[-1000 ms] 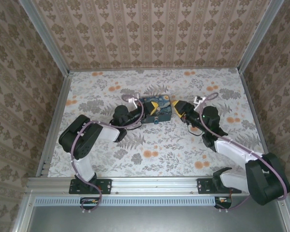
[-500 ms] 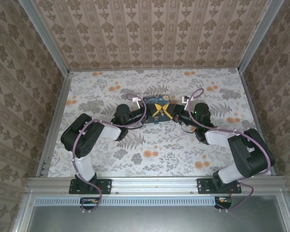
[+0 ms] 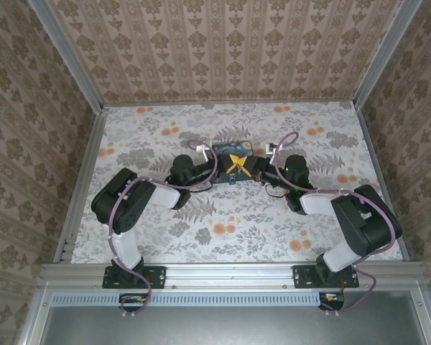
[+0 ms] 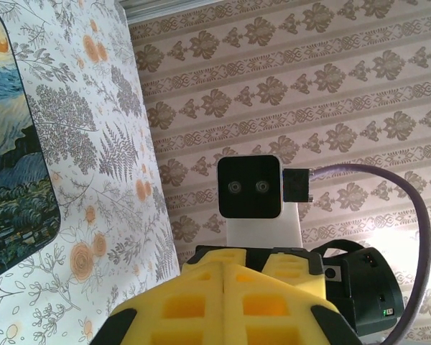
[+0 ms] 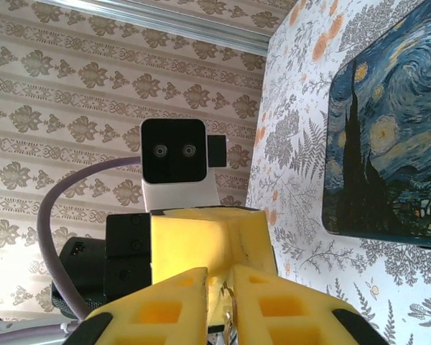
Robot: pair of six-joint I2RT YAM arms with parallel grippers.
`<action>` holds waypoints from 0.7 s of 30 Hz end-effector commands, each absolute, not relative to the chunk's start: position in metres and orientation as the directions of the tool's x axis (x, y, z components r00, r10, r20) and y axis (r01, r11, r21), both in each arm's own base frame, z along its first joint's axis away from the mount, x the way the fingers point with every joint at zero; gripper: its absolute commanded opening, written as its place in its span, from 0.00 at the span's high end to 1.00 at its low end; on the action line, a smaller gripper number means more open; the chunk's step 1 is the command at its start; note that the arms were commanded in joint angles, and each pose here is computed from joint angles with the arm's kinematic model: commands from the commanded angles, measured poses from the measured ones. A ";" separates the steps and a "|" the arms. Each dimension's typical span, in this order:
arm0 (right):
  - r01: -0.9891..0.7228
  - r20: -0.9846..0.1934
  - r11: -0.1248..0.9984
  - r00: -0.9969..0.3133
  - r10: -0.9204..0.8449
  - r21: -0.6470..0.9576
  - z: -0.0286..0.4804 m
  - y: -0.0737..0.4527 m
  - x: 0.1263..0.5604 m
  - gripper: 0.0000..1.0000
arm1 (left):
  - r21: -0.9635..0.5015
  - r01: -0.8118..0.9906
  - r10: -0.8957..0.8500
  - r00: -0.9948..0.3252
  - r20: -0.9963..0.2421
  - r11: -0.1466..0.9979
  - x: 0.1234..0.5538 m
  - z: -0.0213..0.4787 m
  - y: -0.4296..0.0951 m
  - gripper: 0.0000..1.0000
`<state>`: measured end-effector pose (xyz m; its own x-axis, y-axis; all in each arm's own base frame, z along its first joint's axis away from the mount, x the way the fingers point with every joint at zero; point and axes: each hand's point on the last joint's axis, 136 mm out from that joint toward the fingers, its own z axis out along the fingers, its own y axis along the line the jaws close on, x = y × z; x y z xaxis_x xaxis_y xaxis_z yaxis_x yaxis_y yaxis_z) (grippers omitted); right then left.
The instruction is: Unlock the padlock with the key
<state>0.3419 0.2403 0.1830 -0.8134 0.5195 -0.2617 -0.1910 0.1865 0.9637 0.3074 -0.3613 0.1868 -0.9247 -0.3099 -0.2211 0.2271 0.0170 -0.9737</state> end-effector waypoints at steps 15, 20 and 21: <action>-0.248 -0.289 0.148 -0.826 0.484 0.957 0.190 0.249 0.332 1.00 | -0.967 0.254 -0.325 -0.915 -0.241 0.003 0.312 0.194 -0.363 0.98; -0.299 -0.354 0.189 -0.810 0.468 0.935 0.190 0.245 0.328 1.00 | -0.972 0.235 -0.394 -0.893 -0.217 0.003 0.323 0.202 -0.336 0.66; -0.310 -0.368 0.199 -0.807 0.463 0.930 0.190 0.245 0.326 1.00 | -0.974 0.229 -0.408 -0.889 -0.210 0.004 0.324 0.204 -0.329 0.62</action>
<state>0.3369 0.2425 0.1794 -0.8169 0.5019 -0.2843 -0.2176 0.1882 0.9577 0.3179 -0.3483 0.1831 -0.9157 -0.3523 -0.1935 0.1965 0.0277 -0.9801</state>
